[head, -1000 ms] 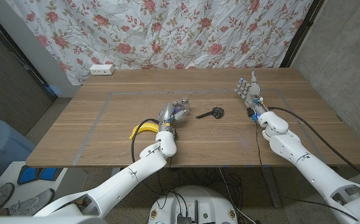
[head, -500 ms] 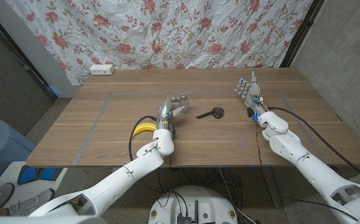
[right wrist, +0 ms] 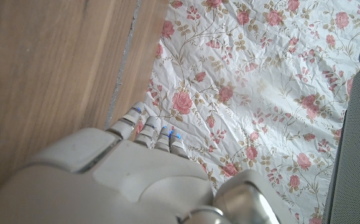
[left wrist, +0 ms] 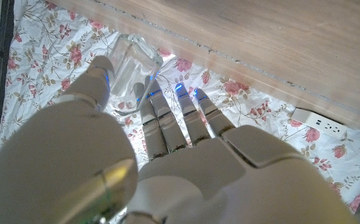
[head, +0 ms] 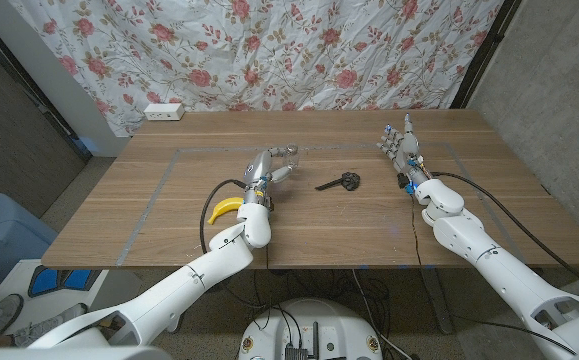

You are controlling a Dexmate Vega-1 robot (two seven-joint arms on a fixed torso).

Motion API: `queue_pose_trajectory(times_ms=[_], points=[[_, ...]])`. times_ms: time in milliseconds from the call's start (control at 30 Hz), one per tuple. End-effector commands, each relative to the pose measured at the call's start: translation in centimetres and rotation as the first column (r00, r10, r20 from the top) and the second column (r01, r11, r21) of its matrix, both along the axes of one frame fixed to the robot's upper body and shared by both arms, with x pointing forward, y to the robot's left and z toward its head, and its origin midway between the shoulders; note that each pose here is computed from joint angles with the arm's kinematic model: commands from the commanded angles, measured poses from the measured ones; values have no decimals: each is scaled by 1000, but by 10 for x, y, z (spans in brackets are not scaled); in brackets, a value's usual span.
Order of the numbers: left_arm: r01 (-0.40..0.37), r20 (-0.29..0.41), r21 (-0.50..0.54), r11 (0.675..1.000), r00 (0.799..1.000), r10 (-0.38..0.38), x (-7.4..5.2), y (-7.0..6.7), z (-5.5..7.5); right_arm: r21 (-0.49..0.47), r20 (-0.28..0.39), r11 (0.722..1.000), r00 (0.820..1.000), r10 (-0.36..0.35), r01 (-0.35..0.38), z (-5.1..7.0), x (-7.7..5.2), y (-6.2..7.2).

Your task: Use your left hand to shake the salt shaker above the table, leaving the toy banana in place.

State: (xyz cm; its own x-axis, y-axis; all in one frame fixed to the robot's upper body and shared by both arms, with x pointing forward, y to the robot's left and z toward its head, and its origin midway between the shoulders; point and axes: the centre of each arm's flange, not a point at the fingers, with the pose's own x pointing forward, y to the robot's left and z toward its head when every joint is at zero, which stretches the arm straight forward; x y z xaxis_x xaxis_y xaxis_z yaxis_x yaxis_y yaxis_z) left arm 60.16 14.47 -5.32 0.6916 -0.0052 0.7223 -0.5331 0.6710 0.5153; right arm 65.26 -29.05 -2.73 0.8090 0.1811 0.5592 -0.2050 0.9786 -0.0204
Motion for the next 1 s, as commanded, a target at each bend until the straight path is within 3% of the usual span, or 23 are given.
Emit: queue_pose_trajectory(times_ms=[33,667,1000], points=[[-45,66,86,995,997,39,-10,8,11,0,0,1000,1000,0,0,0,0,0],[-127,174,236,964,981,86,-28,14,32,0,0,1000,1000,0,0,0,0,0],[-188,281,336,923,955,92,-36,19,47,0,0,1000,1000,0,0,0,0,0]])
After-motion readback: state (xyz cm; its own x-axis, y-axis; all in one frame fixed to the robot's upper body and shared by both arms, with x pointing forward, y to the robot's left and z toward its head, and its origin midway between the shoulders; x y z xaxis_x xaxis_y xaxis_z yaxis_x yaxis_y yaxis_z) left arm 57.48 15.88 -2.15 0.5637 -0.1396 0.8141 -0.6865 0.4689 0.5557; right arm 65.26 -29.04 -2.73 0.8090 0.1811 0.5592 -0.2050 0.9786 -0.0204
